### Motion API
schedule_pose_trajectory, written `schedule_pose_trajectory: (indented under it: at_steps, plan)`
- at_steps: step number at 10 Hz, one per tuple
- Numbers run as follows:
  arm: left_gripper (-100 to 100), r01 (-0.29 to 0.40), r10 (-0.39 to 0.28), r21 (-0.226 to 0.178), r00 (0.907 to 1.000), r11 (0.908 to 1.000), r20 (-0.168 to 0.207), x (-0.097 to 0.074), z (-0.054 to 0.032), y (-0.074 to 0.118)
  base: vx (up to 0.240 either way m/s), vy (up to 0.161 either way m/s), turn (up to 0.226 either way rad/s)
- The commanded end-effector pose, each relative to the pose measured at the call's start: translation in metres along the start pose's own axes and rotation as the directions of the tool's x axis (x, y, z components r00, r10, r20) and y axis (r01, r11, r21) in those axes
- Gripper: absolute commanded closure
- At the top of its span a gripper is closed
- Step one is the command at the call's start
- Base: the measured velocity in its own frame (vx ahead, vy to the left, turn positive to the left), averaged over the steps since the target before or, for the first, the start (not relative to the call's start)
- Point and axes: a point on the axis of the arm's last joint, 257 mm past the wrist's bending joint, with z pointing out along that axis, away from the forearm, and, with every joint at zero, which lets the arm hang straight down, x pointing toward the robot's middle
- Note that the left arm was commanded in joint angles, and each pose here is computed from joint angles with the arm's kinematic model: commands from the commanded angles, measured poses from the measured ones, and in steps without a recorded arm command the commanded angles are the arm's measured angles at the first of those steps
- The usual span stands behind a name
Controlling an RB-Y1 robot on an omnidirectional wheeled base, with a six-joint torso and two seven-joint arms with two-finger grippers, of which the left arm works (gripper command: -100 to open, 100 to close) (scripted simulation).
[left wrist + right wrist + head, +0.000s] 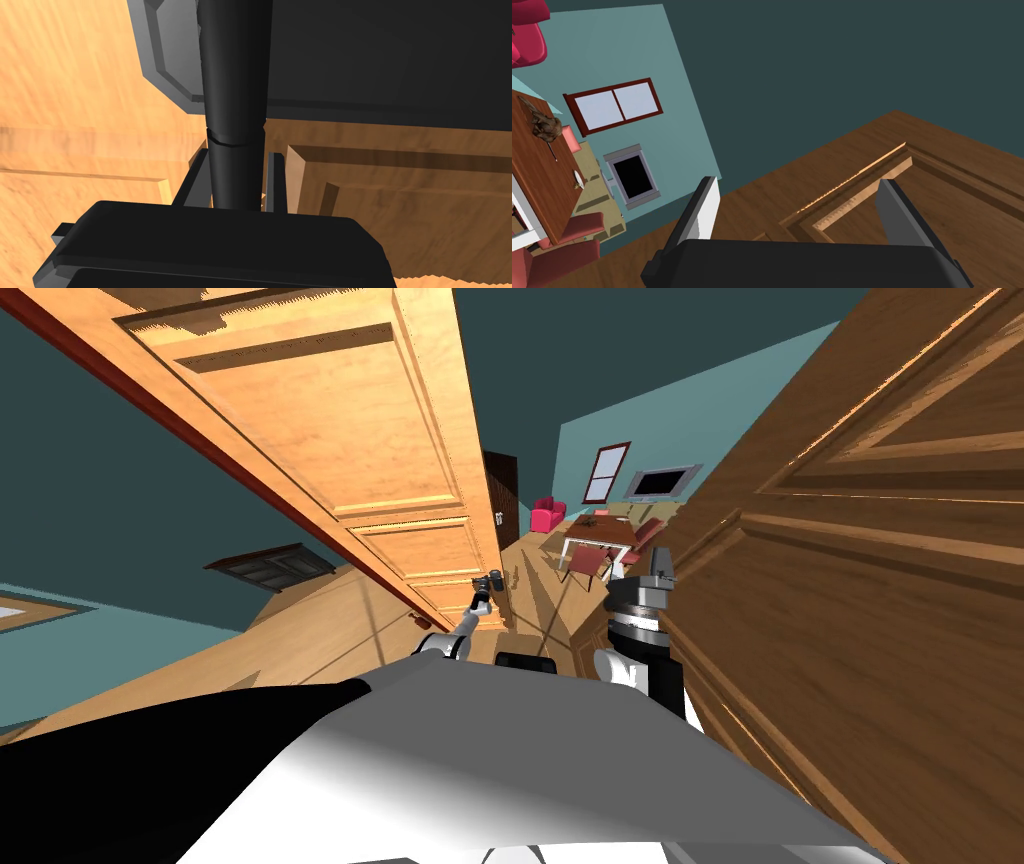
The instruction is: Push the door open
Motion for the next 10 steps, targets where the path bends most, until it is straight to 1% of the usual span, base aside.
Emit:
schedule_pose_trajectory:
  at_steps: [1,5,6,7,10]
  plan:
    - [100,-0.003,0.003,0.011,0.9999,0.9999,0.014,0.003,0.0021,-0.006,0.190,-0.055,0.133]
    - [100,-0.001,0.001,0.007,0.9994,1.0000,0.035,0.014,0.0011,-0.005,0.182,-0.043,0.124]
    - [100,0.001,-0.001,-0.001,0.9995,1.0000,0.032,0.012,-0.0005,-0.002,0.075,-0.014,0.033]
    - [100,-0.010,0.009,0.010,0.9985,0.9999,0.054,0.005,0.0015,-0.006,0.153,-0.034,0.091]
    - [100,-0.019,0.018,0.017,0.9959,0.9997,0.089,-0.002,0.0017,-0.009,0.195,-0.027,0.088]
